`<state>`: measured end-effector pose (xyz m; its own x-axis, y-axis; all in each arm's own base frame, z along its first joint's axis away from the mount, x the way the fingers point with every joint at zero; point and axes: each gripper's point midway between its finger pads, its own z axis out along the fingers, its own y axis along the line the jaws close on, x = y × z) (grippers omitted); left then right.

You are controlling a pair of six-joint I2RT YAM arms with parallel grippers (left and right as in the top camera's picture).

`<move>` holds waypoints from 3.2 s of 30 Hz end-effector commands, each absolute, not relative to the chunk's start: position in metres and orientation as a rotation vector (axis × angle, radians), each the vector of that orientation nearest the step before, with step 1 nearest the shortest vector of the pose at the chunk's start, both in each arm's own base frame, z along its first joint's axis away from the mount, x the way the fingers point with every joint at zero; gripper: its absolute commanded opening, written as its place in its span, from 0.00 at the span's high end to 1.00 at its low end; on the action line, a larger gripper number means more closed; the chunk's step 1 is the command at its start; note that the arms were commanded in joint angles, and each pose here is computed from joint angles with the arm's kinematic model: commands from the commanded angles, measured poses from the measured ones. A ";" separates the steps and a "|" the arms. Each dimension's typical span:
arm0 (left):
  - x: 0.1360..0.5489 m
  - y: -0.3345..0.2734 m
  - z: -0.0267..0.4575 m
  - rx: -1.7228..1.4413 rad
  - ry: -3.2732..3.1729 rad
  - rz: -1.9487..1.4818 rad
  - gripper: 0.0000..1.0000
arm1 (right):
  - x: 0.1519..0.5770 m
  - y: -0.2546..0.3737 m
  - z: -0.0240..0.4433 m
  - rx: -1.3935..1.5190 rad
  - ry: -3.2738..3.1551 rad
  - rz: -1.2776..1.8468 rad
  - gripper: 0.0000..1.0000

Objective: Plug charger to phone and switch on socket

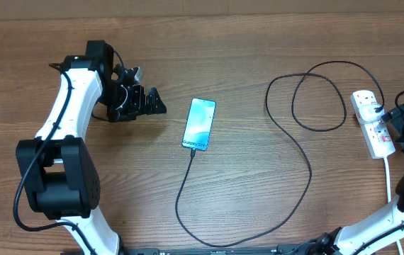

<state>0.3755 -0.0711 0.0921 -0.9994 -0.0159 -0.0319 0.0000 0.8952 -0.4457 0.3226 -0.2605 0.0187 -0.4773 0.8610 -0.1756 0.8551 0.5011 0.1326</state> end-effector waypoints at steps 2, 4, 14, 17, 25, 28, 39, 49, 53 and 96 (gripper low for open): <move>0.376 -0.072 0.100 -0.005 3.003 -0.703 0.00 | 0.311 -0.247 0.004 1.457 2.611 0.060 0.00; 0.376 -0.072 0.100 -0.005 3.003 -0.703 0.00 | 0.312 -0.244 0.004 1.437 2.620 0.082 0.00; 0.376 -0.072 0.100 -0.005 3.003 -0.703 0.00 | 0.313 -0.235 0.003 1.374 2.682 0.063 0.00; 0.376 -0.072 0.100 -0.005 3.003 -0.703 0.00 | 0.312 -0.234 0.003 1.376 2.685 0.064 0.00; 0.376 -0.072 0.100 -0.005 3.003 -0.703 0.00 | 0.311 -0.233 -0.002 1.383 2.696 0.070 0.00; 0.376 -0.072 0.100 -0.005 3.003 -0.703 0.00 | 0.310 -0.233 -0.002 1.389 2.697 0.069 0.00; 0.376 -0.072 0.100 -0.005 3.003 -0.703 0.00 | 0.308 -0.266 0.049 1.527 2.496 -0.035 0.00; 0.376 -0.072 0.100 -0.005 3.003 -0.703 0.00 | 0.326 -0.267 0.053 1.471 2.446 0.045 0.00; 0.376 -0.072 0.100 -0.005 3.003 -0.703 0.00 | 0.327 -0.261 0.048 1.435 2.472 0.046 0.00; 0.376 -0.072 0.100 -0.005 3.003 -0.703 0.00 | 0.327 -0.255 0.030 1.407 2.519 -0.030 0.00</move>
<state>0.3755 -0.0711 0.0921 -0.9994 -0.0159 -0.0319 0.0000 0.8952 -0.4457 0.3244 -0.2553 0.0261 -0.4925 0.8448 -0.2091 0.8474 0.5202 0.1060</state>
